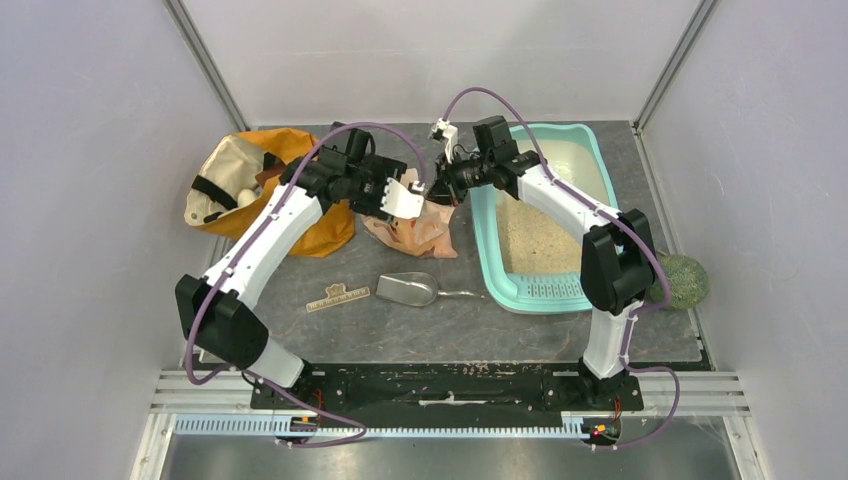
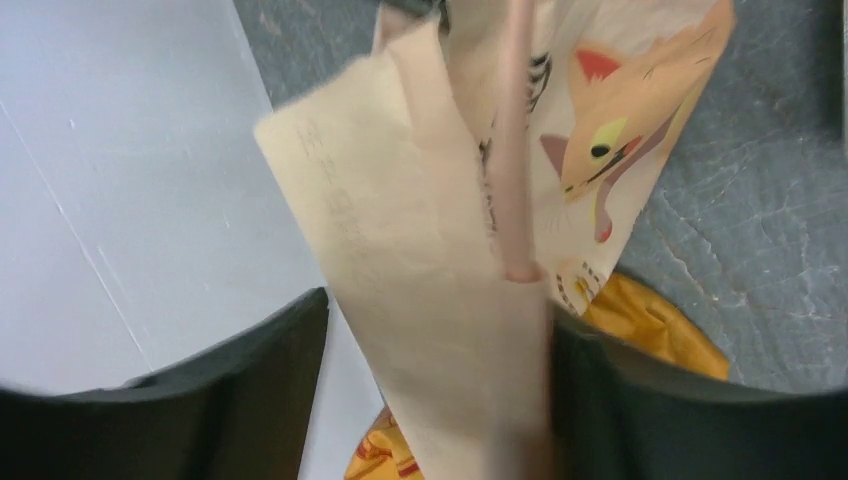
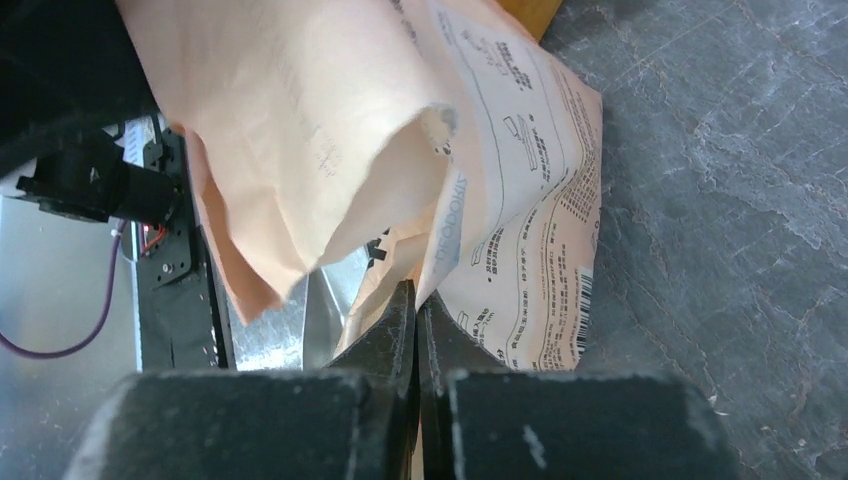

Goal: Fill the litter box with clean litter

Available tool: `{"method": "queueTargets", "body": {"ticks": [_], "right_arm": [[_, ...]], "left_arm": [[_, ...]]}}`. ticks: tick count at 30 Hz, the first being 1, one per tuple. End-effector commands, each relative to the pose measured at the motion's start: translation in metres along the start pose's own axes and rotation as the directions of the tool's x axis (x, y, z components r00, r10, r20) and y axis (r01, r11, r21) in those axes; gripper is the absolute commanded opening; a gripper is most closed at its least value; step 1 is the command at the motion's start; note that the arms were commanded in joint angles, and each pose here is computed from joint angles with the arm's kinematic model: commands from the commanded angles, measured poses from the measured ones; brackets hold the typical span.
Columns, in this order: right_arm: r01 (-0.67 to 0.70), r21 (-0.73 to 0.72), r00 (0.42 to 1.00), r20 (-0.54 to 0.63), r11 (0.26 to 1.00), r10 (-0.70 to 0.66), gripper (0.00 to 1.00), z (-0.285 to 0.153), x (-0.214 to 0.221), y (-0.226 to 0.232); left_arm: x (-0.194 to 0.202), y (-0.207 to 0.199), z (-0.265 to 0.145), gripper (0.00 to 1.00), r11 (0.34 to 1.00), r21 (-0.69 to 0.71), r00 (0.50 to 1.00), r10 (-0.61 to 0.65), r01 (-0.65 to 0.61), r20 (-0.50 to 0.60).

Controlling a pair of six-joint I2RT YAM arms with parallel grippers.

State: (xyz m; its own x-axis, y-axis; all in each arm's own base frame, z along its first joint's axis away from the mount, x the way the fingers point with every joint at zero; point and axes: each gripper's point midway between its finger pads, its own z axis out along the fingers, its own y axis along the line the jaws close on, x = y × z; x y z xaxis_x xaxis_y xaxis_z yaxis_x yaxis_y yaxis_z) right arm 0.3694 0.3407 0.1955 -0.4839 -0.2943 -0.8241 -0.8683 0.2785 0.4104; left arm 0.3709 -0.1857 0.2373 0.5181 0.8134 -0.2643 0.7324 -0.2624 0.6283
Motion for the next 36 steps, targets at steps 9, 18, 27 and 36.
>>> {"method": "queueTargets", "body": {"ticks": [9, 18, 27, 36], "right_arm": [[0.287, -0.074, 0.957, 0.062, 0.955, -0.283, 0.0, -0.034, -0.028, 0.017], [0.276, 0.076, 0.961, 0.013, 0.958, -0.278, 0.53, -0.026, -0.04, -0.011], [0.271, 0.06, 0.96, -0.092, 0.961, -0.265, 0.61, -0.015, -0.013, -0.001], [0.263, 0.047, 0.964, -0.063, 0.964, -0.26, 0.75, -0.03, -0.031, 0.022]], "left_arm": [[-0.006, 0.042, -0.054, 0.02, 0.968, 0.001, 0.962, -0.249, 0.251, 0.111], [-0.018, -0.002, -0.06, 0.02, 0.97, 0.085, 0.951, -0.242, 0.23, 0.192], [-0.018, -0.01, -0.053, 0.02, 0.97, 0.058, 0.95, -0.244, 0.237, 0.193], [-0.02, -0.029, -0.051, 0.02, 0.978, 0.079, 0.959, -0.204, 0.192, 0.194]]}}
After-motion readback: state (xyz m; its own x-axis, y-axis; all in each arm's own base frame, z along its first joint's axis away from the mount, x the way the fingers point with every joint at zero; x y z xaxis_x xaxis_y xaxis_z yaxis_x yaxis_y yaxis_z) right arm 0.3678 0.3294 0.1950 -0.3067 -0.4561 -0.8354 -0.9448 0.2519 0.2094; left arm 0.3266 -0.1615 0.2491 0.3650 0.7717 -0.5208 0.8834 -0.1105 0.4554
